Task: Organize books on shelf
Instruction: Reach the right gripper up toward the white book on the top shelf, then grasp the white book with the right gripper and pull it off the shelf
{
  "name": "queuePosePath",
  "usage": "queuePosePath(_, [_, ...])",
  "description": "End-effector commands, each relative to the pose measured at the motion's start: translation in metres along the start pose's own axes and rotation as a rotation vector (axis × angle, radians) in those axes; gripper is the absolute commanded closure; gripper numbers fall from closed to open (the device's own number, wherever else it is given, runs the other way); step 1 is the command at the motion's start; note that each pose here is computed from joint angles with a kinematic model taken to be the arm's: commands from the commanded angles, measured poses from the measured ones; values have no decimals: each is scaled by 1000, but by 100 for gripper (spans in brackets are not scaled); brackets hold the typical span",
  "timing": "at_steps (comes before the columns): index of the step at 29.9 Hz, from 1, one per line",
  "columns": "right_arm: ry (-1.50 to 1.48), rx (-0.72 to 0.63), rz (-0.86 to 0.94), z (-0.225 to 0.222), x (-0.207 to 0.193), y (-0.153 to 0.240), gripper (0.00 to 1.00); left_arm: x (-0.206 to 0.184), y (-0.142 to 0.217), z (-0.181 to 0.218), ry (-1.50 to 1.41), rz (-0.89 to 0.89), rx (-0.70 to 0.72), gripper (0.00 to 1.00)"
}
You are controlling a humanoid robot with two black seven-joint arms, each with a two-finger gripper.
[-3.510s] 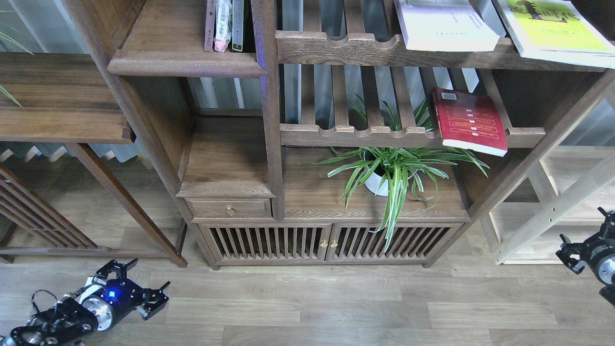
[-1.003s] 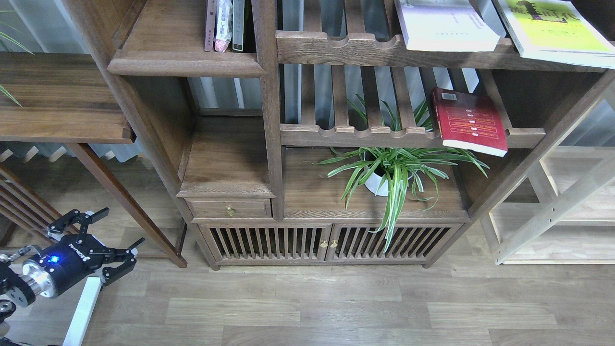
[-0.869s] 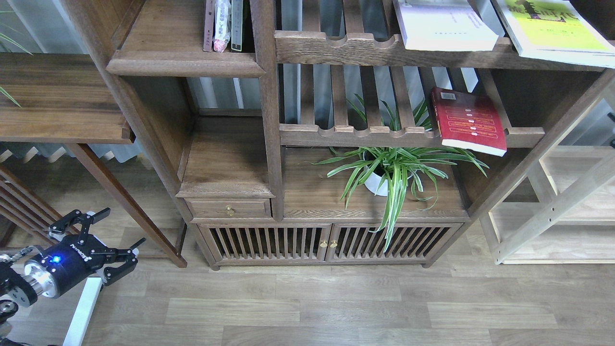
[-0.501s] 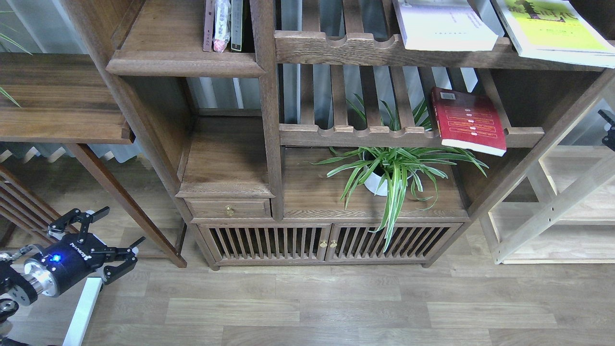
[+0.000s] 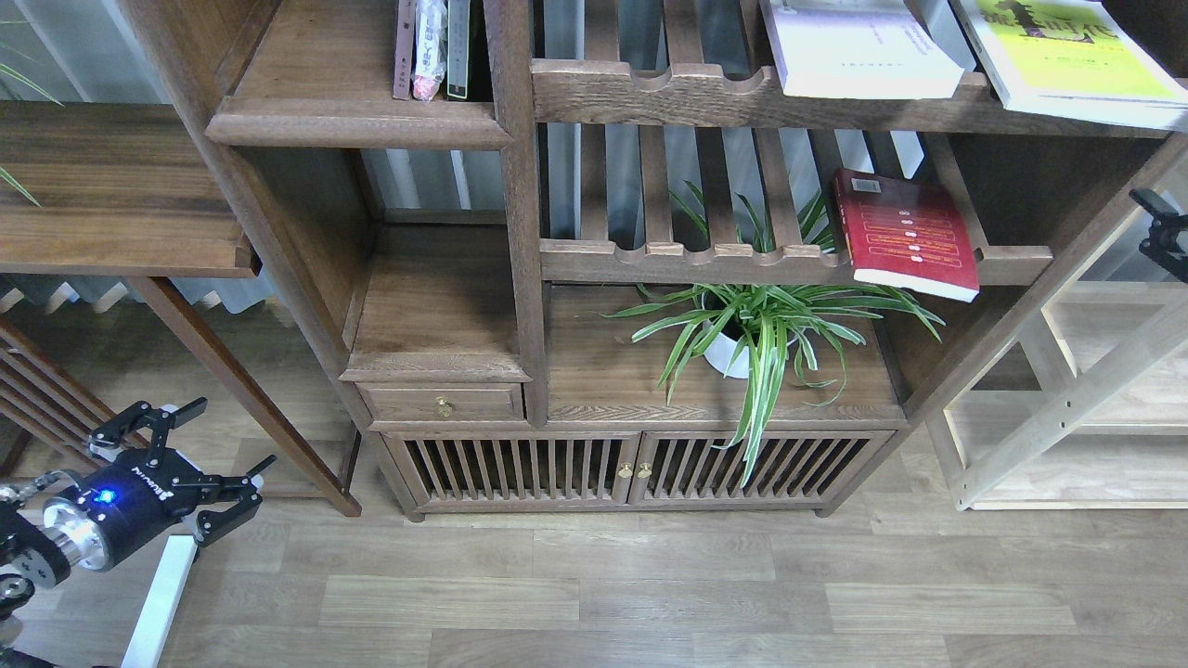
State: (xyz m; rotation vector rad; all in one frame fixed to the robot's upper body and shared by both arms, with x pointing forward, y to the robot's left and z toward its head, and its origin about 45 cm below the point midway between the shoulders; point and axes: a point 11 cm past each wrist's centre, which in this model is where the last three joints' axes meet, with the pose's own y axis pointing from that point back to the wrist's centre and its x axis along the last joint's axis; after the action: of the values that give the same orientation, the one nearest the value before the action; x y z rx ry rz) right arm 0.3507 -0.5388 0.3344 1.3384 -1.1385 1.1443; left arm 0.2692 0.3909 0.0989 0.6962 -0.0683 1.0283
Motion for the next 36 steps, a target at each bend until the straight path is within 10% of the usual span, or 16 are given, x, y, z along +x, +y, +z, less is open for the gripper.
queuePosePath(1, [18,30,2,-10,2,-12,0,1,0,0,-1,2,1,0])
queuePosePath(17, [94,117,-3,-44,21,-63,5,5,1,-2,-6,30,2,0])
queuePosePath(28, [126,133,-26,-41,15,-69,46,11,2,-7,-12,46,13,0])
queuePosePath(33, [118,120,-51,-37,15,-67,95,10,2,-7,-10,46,13,0])
queuePosePath(36, [120,101,-51,-28,19,-62,100,10,2,-7,-10,47,14,0])
